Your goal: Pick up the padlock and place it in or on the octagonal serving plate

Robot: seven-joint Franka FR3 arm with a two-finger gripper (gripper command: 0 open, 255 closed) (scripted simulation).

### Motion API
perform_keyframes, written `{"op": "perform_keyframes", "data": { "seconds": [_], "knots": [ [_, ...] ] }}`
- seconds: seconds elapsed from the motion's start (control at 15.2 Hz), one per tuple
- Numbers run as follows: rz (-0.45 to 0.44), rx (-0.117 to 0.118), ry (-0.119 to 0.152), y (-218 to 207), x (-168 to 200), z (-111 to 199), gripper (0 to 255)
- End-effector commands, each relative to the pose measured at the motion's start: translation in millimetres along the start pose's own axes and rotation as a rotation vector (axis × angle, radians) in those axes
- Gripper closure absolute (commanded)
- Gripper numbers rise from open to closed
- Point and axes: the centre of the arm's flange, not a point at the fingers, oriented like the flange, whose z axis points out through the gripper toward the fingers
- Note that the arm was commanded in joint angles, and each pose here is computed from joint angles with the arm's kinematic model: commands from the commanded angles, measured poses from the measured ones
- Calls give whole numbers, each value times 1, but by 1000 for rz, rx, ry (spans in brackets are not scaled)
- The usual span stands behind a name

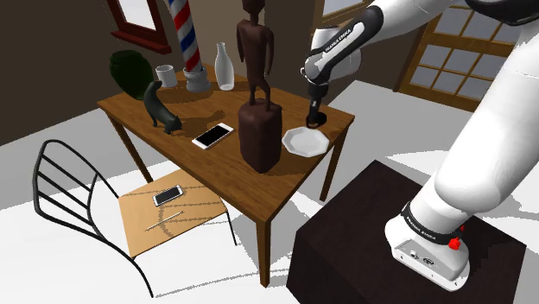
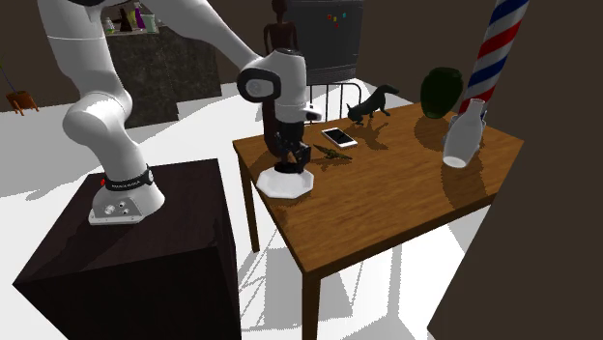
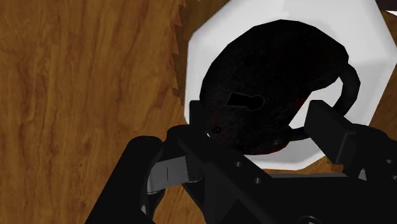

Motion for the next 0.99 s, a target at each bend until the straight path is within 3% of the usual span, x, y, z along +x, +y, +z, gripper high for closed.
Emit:
{"op": "perform_keyframes", "data": {
  "seconds": [0.0,0.92],
  "knots": [
    [2,0,0,-25,14,-2,255],
    [2,0,0,-37,21,66,255]
  ]
}}
